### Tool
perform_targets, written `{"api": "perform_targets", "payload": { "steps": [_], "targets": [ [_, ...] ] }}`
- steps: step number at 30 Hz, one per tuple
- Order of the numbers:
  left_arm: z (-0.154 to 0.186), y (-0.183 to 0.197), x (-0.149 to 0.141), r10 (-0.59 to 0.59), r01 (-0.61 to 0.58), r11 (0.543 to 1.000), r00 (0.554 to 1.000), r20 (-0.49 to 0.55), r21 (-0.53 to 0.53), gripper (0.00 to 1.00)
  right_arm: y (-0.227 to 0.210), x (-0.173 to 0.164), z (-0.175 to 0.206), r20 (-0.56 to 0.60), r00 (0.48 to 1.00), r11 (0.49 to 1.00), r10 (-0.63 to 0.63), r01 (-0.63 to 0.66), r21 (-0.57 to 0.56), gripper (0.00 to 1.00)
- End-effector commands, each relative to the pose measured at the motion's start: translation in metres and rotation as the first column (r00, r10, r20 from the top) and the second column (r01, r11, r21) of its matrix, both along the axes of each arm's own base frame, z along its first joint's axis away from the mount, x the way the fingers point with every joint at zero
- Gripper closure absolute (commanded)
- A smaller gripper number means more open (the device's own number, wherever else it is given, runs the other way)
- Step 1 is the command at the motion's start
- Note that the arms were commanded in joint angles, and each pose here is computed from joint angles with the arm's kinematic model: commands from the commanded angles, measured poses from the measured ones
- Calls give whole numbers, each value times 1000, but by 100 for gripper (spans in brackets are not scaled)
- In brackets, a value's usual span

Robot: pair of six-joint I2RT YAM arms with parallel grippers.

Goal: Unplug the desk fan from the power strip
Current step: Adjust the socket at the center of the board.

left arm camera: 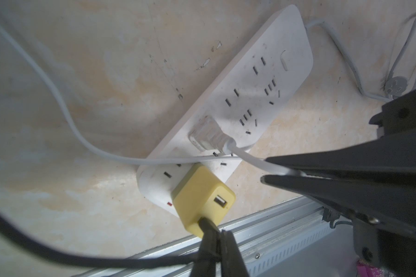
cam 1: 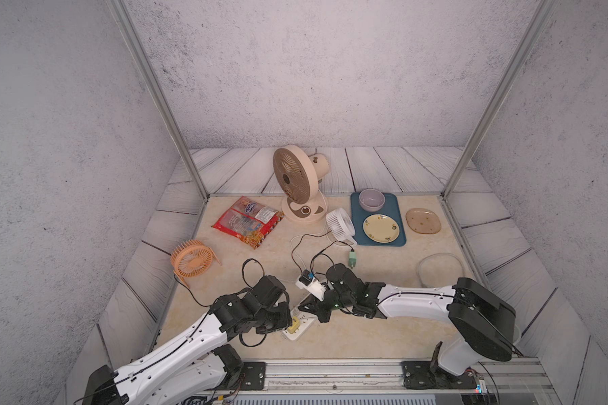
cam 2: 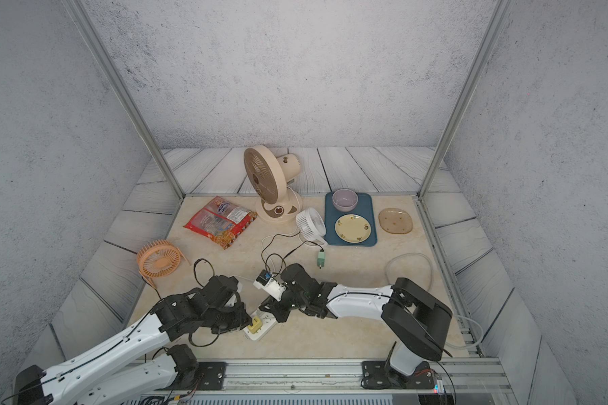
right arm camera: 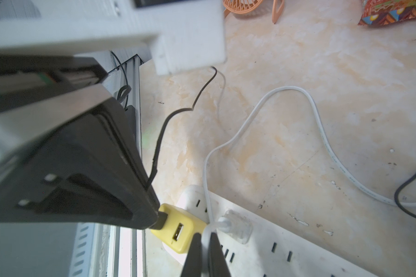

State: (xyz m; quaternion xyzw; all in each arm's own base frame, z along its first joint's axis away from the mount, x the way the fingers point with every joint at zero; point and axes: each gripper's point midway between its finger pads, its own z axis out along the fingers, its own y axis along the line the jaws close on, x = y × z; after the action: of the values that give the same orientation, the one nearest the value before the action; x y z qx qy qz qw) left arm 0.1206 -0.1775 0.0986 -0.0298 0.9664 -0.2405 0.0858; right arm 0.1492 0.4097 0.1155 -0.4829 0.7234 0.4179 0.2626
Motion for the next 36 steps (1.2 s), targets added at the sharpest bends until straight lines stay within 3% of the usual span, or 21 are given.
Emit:
{"api": "perform_targets", "payload": {
  "steps": [1,22,36],
  "targets": [
    [-56,51,-25,48,-14,962,992,-120,273,98,18,-9,80,126,989,961,81,-111,253,100],
    [-59,54,-26,53,-13,953,991,-125,304,98,15,-8,105,183,981,937,56,-115,329,100],
    [-60,55,-27,45,-2,947,991,-127,322,98,15,-15,106,203,974,932,99,-162,323,100]
  ]
}}
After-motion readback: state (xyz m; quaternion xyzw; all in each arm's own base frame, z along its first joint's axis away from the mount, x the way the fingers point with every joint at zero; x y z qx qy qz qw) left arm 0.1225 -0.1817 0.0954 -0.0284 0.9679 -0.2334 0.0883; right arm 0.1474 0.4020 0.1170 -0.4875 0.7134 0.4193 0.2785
